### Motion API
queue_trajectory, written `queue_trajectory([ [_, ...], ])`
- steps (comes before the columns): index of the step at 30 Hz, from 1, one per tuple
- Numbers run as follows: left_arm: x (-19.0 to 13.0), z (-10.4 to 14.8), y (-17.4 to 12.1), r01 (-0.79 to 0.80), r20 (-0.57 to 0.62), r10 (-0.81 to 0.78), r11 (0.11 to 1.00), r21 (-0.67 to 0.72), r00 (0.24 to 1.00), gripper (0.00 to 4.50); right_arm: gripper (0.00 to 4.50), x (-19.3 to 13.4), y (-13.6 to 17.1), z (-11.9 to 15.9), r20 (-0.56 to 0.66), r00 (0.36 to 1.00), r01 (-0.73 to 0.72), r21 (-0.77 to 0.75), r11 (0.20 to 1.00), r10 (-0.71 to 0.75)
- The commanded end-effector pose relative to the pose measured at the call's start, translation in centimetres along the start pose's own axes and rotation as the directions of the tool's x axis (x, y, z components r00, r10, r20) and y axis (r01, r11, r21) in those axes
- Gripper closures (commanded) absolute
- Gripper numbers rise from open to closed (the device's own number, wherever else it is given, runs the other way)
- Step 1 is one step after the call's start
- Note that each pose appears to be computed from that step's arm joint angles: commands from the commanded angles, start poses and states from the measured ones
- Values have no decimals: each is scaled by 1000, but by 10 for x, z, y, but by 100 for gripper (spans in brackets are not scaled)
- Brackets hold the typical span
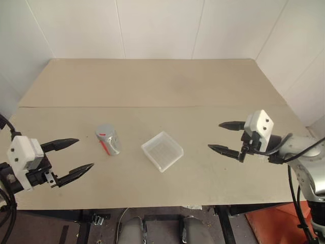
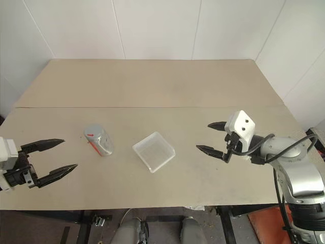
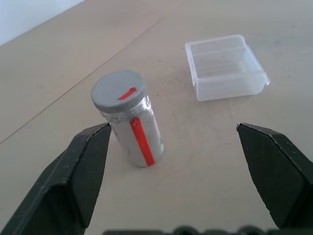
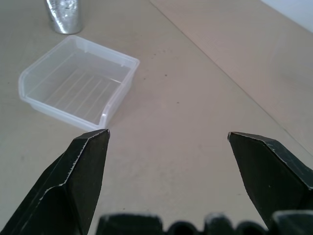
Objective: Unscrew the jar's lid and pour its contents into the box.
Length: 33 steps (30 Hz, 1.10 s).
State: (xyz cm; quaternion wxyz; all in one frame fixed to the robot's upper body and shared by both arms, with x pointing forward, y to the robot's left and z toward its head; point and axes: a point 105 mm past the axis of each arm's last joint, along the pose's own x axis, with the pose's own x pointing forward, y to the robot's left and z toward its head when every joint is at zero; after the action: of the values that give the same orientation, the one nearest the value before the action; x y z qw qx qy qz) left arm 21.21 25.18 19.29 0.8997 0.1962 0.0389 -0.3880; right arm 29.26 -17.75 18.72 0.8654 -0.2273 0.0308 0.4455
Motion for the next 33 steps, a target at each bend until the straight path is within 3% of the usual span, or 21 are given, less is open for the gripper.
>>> queue_trajectory([
  [1,0,11,-1,-1,35,0,1000,16,999,2,0,-6,-1,15,37,999,18,-31,999,-17],
  [5,5,3,6,-93,35,92,995,28,995,2,0,-7,1,7,-11,1000,15,-44,999,-16],
  [13,-14,-6,-18,-203,16,203,979,-10,979,2,0,4,-7,36,88,993,-71,-82,994,78],
  [21,18,-30,-13,-405,53,414,906,-123,909,2,0,27,16,62,156,933,-296,-177,939,324],
  [28,45,-43,-1,-526,93,538,841,-129,838,2,0,41,24,76,182,900,-356,-215,910,395],
  [33,54,-49,10,-538,111,547,837,-102,830,2,0,41,24,80,205,895,-349,-233,908,397],
])
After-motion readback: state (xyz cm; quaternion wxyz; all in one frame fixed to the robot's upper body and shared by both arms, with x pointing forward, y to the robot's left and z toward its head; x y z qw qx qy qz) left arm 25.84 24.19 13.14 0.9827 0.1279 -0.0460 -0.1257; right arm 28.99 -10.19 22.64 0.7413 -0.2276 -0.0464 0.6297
